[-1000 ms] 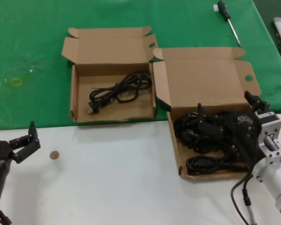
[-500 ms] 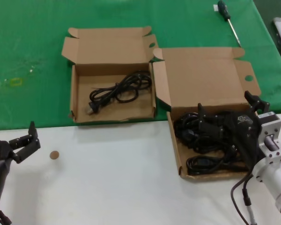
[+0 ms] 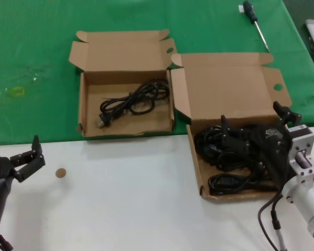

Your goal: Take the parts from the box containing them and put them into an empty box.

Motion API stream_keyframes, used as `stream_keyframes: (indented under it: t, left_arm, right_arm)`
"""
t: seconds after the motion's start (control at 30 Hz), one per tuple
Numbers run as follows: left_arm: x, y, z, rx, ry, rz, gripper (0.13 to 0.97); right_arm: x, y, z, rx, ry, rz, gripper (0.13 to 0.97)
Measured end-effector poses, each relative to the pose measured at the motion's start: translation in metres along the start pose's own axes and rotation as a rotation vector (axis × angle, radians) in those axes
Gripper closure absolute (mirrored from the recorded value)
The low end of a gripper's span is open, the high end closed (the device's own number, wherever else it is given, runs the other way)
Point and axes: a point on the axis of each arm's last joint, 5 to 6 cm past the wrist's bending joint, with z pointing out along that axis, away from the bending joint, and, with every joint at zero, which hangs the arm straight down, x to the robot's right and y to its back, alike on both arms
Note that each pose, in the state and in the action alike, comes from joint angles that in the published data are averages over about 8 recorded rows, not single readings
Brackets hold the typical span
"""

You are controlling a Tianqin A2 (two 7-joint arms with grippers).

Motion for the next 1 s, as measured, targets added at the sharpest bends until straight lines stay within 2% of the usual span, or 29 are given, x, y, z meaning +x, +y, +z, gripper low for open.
stream_keyframes:
  t: [1.0]
  left_arm:
    - [0.0000, 0.0000, 0.0000, 0.000, 0.000, 0.000, 0.132]
  right_arm:
    - [0.0000, 0.0000, 0.0000, 0.000, 0.000, 0.000, 0.130]
